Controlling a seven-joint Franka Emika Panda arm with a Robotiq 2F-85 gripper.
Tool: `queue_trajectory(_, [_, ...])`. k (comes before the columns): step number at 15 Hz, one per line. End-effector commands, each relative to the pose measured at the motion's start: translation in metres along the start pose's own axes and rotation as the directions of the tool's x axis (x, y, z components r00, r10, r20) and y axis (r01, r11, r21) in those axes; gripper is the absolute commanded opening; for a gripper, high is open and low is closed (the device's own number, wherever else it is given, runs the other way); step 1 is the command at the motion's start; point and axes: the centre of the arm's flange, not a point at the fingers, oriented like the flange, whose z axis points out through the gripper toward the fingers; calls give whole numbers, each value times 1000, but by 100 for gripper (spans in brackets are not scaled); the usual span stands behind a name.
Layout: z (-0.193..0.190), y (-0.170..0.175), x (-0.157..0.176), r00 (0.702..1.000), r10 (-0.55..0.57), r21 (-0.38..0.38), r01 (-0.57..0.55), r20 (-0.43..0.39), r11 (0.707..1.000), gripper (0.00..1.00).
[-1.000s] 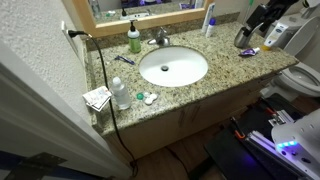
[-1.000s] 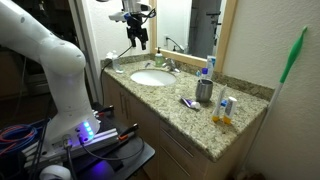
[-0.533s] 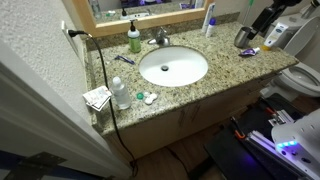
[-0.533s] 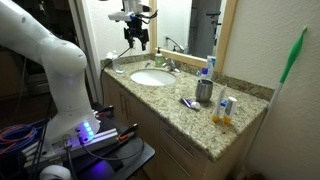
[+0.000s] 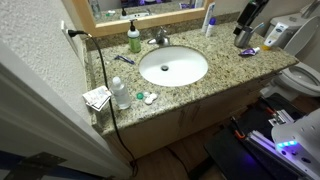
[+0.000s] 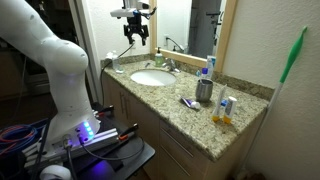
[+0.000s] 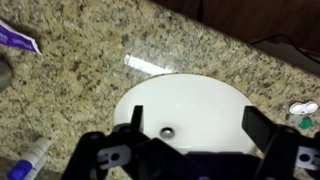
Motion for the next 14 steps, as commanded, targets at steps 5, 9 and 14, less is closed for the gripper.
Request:
queue_trajectory(5, [-12, -13, 47, 1000, -13, 1, 13, 1, 1000, 100])
queue_trajectory(9, [34, -10, 83, 994, 5, 54, -11, 109, 998, 100])
queue_trajectory(14, [63, -16, 167, 994, 81, 92, -88, 74, 992, 100])
